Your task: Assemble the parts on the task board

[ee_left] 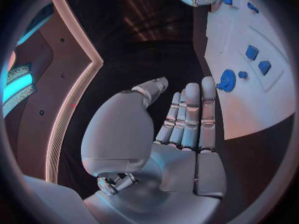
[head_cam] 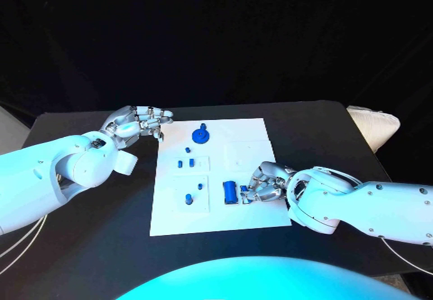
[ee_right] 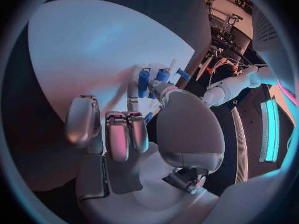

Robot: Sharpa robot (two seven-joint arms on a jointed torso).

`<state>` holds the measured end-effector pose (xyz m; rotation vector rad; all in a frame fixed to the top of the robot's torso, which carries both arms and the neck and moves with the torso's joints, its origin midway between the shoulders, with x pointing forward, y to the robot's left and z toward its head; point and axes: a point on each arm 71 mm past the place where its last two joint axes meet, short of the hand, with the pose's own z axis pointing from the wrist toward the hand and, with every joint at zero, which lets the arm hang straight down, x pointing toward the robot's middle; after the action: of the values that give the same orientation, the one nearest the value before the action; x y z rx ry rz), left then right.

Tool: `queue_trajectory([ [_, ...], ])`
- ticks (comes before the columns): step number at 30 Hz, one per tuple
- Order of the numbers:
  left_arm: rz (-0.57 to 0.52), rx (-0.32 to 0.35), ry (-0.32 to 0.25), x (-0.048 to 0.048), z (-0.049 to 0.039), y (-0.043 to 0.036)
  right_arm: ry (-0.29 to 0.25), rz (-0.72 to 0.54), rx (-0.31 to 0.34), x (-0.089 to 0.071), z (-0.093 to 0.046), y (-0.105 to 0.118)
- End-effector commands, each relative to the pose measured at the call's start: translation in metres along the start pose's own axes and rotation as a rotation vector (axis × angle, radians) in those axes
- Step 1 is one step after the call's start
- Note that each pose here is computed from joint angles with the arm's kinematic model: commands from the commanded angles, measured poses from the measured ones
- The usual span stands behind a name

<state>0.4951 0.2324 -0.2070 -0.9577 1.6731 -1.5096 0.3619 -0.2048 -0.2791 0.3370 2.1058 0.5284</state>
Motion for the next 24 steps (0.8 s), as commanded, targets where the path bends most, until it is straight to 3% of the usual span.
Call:
queue_trajectory([
  [1, -0.004, 0.007, 0.017, 0.0023, 0.0003, -0.0007, 0.013, -0.006, -0.009, 0.0023, -0.0004, 0.0022],
  [24, -0.004, 0.005, 0.015, 0.0019, 0.0006, -0.0005, 0.018, 0.016, -0.029, 0.0020, -0.0014, 0.0025],
])
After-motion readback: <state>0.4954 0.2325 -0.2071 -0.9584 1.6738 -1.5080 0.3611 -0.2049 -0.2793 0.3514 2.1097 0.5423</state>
